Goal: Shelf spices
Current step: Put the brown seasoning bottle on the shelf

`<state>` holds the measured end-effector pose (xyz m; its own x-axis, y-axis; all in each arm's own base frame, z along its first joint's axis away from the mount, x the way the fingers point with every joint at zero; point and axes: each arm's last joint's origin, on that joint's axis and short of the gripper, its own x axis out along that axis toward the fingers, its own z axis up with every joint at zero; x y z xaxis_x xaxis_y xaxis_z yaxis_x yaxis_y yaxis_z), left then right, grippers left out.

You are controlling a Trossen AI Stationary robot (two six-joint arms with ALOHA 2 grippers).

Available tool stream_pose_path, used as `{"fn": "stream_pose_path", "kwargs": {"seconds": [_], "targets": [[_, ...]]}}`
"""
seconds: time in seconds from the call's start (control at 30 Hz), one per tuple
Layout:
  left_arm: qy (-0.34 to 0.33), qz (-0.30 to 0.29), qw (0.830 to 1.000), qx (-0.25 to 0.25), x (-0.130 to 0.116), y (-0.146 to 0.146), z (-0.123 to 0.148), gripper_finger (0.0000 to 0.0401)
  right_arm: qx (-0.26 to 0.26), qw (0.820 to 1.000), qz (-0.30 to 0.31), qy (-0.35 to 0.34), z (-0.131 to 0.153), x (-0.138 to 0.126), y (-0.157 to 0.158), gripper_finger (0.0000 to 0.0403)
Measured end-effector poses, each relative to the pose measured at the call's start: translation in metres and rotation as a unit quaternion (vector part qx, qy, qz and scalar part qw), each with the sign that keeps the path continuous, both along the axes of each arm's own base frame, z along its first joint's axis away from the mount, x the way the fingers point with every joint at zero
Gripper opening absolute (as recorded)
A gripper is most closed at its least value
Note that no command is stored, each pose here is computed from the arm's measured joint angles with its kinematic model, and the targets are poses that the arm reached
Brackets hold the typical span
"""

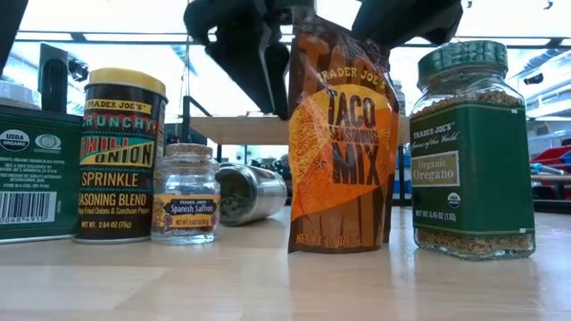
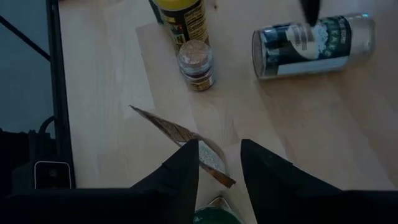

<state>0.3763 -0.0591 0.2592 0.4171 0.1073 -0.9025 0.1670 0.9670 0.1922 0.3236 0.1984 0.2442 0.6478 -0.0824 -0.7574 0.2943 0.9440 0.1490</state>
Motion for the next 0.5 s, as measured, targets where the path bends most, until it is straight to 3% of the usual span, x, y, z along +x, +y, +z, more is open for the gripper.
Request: {"fn": "stream_pose_path", "kwargs": {"seconds": [0.3, 0.5], "targets": [[0.032, 0.039, 0.999, -0.015, -0.006, 0.01, 0.012, 0.038, -0.003, 1.0, -0.01, -0.005, 0.0, 0.0, -0.001, 0.0119], [0.054, 0.106, 0.993, -0.023, -0.012, 0.012, 0.011, 0.038, -0.003, 1.0, -0.01, -0.005, 0.0, 0.0, -0.001, 0.0119]]}}
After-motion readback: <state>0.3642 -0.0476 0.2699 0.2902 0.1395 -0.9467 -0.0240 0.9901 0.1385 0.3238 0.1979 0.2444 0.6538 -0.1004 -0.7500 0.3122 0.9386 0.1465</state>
